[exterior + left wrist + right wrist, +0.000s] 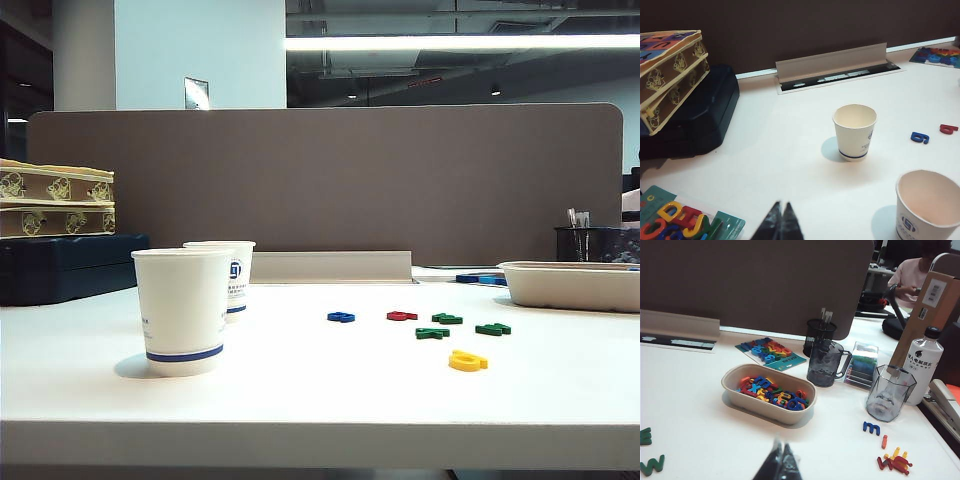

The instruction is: Pick up the letter "c" and put it in the paper cup.

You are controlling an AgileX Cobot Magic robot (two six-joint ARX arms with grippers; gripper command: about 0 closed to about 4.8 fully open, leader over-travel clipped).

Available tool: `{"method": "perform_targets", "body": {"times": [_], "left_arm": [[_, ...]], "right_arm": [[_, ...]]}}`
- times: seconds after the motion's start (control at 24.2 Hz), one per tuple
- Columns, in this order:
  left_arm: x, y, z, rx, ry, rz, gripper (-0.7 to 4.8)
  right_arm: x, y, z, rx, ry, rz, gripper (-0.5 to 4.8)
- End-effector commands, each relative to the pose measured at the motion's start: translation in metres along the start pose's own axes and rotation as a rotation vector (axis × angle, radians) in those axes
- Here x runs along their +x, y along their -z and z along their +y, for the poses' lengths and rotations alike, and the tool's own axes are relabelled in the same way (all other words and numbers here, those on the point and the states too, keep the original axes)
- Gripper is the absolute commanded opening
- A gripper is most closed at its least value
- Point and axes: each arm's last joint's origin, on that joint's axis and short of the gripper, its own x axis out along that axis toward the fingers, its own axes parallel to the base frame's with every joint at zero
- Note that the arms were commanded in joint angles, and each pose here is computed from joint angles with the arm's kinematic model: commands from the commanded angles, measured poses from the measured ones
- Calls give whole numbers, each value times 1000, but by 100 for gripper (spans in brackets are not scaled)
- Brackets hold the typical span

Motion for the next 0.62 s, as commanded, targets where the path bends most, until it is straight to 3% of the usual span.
{"method": "perform_targets", "body": {"times": [0.04,0.33,0.46,0.62], "left_arm": [[6,5,0,-1,-11,-32,-6],[17,19,0,2,-46,-95,-6],[22,24,0,-21,-47,-119,-6],[24,30,-1,-24,-45,-106,-6]], "right_arm": [[-6,1,-1,58,0,-27,0],[-3,3,0,60,-15,-33,31],[1,13,5,64,-70,-40,31],[7,22,8,119,-79,-77,32]]}}
